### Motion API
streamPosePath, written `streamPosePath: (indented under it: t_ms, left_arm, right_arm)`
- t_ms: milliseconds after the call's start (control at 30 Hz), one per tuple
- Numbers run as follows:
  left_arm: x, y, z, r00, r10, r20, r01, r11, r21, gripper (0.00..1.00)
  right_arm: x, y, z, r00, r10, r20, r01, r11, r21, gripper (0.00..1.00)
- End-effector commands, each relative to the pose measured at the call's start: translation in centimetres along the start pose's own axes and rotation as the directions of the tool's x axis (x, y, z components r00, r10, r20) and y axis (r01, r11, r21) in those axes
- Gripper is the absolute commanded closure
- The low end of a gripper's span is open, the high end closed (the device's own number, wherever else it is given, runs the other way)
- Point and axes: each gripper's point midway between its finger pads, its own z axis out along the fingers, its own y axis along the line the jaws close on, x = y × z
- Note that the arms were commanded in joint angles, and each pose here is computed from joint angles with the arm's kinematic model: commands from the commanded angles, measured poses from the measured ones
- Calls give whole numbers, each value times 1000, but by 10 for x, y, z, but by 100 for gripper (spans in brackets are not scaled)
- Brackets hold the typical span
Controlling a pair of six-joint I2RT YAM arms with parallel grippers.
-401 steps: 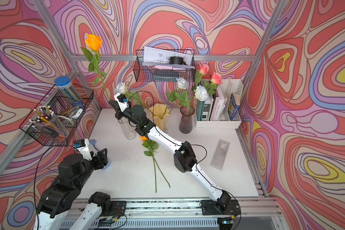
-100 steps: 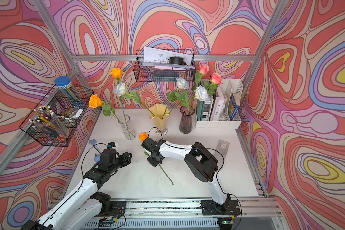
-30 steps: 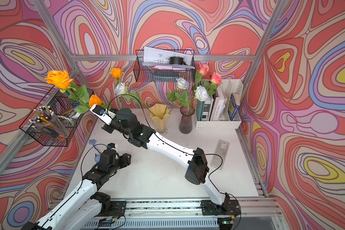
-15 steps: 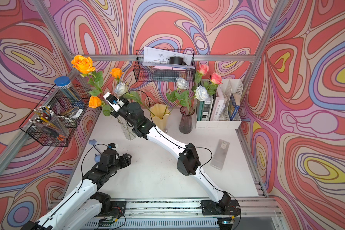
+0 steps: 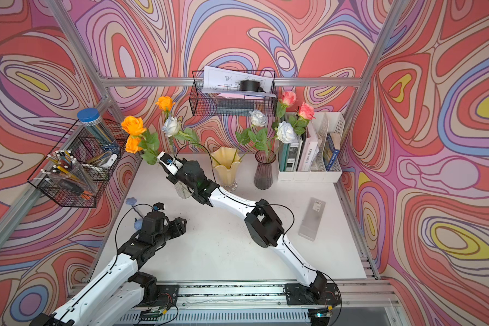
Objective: Arrange the flowers in different vases according to their colors
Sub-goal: Insert the flower into the vase, then reset both arms
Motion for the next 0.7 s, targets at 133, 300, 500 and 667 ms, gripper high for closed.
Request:
streamPosePath:
  t_ms: [133,300,500,667]
  left_arm:
    - [3,0,0,1000,21,3,-21,1000,10,31]
    - [1,-1,1,1000,26,7,-26,1000,5,30]
    - [-4,-1,2,999,33,19,-33,999,-8,28]
    - [-12,-3,1,998,50,36,-50,999,-14,11]
  right_arm:
    - [-96,-34,-55,993,-19,118,9,996,85,28]
    - [-130,-38,-93,992,-23,122,12,996,91,23]
    - [-146,-28,-145,997,29,76,-33,999,39,22]
    - [-108,-40,-203,981,146,-129,-128,982,138,22]
